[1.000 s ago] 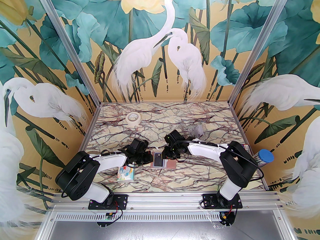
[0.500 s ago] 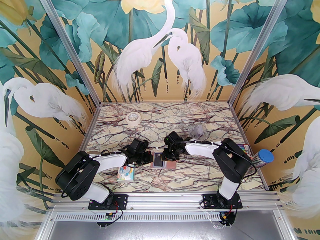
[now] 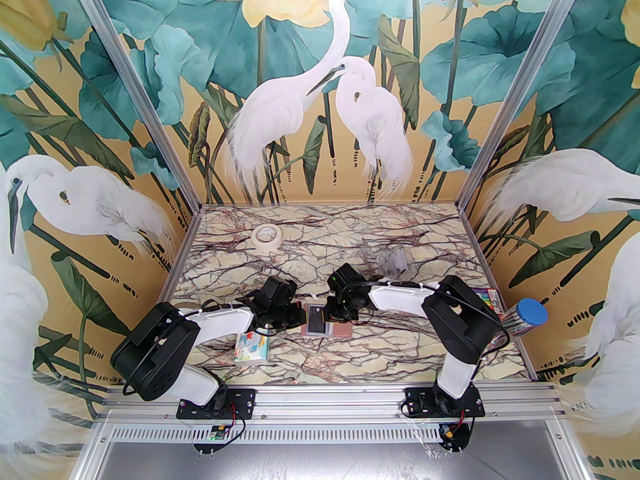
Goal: Put the credit cards into the card holder
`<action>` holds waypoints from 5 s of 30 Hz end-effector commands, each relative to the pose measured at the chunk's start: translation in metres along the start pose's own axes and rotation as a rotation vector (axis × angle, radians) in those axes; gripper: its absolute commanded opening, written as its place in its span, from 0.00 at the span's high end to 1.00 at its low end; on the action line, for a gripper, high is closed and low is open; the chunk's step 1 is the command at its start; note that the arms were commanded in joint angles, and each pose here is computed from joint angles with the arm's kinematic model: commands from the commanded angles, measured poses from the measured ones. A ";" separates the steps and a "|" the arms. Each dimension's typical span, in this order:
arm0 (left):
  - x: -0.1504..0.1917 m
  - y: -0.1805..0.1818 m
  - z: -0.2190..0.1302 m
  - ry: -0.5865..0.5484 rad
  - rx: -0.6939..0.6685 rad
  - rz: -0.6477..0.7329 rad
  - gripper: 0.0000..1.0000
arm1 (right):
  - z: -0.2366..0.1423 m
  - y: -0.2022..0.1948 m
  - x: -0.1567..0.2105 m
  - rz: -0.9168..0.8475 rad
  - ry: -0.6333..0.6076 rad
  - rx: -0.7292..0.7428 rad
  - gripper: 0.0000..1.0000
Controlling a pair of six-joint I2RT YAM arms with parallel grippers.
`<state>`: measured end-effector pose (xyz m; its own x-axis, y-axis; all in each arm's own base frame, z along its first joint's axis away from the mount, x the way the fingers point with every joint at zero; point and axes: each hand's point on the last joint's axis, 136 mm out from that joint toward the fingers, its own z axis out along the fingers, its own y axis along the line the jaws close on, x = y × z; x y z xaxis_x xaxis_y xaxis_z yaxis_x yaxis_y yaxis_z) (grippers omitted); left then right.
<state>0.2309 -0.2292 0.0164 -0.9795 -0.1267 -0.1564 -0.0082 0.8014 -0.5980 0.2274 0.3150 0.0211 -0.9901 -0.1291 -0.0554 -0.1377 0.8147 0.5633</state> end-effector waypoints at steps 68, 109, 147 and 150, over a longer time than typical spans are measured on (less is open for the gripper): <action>0.012 -0.024 -0.010 0.034 0.089 0.026 0.75 | 0.022 -0.033 0.019 0.041 0.065 0.038 0.93; 0.009 -0.090 -0.020 0.024 0.282 0.076 0.72 | -0.059 -0.016 -0.002 0.034 -0.181 0.065 0.72; 0.002 -0.116 0.014 0.028 0.205 0.145 0.61 | -0.128 -0.065 0.006 0.088 -0.360 0.035 0.70; 0.002 -0.109 0.006 -0.005 0.178 0.148 0.61 | -0.135 -0.063 0.005 0.065 -0.384 0.037 0.70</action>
<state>0.2300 -0.3303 0.0679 -0.9786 -0.0005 -0.2059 0.1531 0.6671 -0.7291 0.2384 0.1893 0.0918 -0.9389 0.1660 -0.3015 -0.0305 0.8325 0.5532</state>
